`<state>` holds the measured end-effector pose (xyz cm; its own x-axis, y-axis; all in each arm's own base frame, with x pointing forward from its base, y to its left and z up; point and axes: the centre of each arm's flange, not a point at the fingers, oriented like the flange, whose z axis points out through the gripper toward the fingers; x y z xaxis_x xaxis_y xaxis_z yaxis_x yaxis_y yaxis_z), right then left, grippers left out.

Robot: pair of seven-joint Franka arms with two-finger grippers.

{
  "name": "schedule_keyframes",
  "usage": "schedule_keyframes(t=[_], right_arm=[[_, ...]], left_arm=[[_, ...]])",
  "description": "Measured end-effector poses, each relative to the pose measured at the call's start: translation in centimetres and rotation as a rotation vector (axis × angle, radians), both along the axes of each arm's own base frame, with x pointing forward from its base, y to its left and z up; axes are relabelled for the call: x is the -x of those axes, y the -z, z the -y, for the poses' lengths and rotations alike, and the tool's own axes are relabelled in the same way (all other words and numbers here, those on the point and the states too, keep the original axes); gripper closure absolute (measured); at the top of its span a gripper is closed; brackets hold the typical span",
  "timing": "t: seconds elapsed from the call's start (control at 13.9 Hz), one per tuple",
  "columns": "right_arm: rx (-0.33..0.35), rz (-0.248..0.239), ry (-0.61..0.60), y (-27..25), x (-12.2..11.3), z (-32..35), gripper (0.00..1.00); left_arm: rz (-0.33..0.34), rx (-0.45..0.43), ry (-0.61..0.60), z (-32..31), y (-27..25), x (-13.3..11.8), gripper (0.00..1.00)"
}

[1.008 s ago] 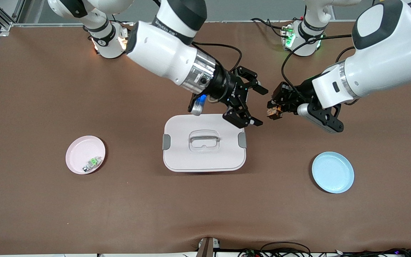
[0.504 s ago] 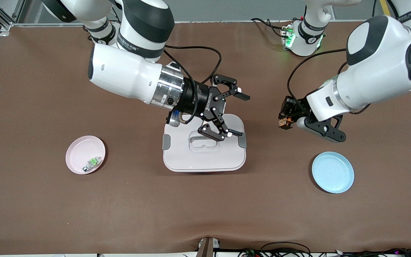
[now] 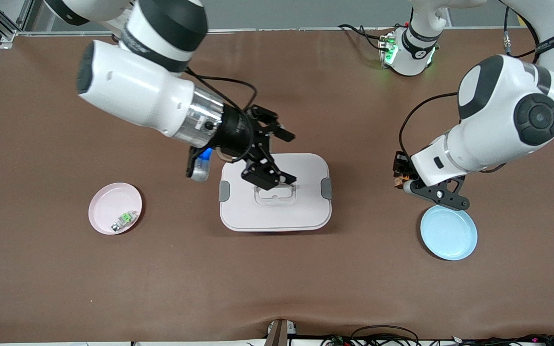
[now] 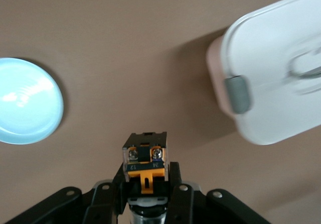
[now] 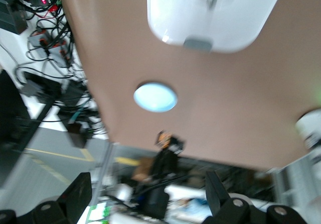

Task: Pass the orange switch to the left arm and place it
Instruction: 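Move the left gripper over the blue plate while the right gripper retracts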

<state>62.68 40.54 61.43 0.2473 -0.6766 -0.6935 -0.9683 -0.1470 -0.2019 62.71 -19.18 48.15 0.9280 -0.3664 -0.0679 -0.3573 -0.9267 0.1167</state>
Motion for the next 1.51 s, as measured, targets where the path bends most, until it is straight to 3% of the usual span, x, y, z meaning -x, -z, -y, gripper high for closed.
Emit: schedule_keyframes(t=[0.29, 0.5, 0.72, 1.22, 1.51], right_arm=[[0.094, 0.112, -0.323, 0.2, -1.3, 8.2, 0.00], [0.112, 0.205, -0.594, -0.1, -1.0, 14.2, 0.00], [0.131, 0.240, -0.755, -0.1, -0.8, 19.3, 0.00], [0.321, 0.360, -1.144, 0.1, 0.6, 23.2, 0.00], [0.383, 0.475, -1.343, -1.3, 0.5, 27.5, 0.00]], left_arm=[[-0.006, -0.057, 0.084, -1.9, 1.9, -0.8, 0.65], [-0.005, -0.091, 0.154, -5.0, 3.3, -1.7, 0.65], [0.012, -0.143, 0.206, -6.3, 5.1, -2.4, 0.65], [0.027, -0.139, 0.360, -13.2, 8.7, -3.4, 0.65], [0.044, -0.123, 0.447, -16.6, 10.3, -3.4, 0.65]])
